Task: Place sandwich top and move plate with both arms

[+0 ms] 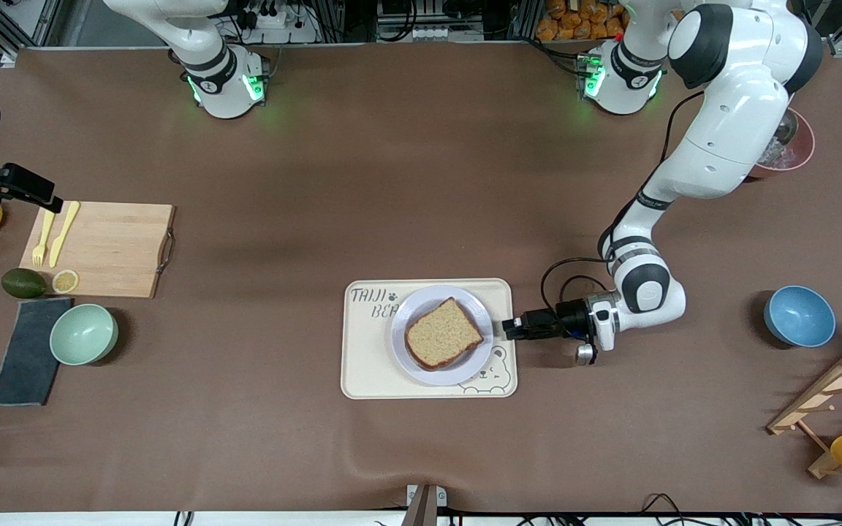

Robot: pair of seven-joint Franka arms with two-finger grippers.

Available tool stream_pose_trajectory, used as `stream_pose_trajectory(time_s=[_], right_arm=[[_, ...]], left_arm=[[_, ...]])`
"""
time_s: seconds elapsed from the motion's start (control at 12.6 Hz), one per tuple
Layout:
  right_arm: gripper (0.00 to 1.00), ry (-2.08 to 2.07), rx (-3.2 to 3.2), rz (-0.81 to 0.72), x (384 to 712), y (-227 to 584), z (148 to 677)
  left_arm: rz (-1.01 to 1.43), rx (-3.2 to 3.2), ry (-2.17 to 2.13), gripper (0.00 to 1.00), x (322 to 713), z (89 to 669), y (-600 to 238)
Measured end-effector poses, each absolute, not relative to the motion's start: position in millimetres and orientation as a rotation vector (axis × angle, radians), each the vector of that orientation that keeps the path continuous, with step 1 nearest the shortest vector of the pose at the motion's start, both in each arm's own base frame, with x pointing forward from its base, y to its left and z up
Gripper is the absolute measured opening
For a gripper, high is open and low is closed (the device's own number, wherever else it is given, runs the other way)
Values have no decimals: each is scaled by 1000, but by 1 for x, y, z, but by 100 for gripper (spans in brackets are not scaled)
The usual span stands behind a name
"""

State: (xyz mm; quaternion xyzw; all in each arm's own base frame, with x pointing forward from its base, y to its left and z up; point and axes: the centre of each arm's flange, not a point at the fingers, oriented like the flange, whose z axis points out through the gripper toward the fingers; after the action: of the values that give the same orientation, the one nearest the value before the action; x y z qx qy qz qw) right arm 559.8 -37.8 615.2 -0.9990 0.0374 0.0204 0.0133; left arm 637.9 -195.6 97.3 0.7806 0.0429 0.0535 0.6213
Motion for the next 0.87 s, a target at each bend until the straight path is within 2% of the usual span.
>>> stream_pose_trajectory(time_s=[0.87], right_arm=[[100,117,-3113,64,560,-38,615]], left_arm=[[50,1868,133,100,654,137,-187]])
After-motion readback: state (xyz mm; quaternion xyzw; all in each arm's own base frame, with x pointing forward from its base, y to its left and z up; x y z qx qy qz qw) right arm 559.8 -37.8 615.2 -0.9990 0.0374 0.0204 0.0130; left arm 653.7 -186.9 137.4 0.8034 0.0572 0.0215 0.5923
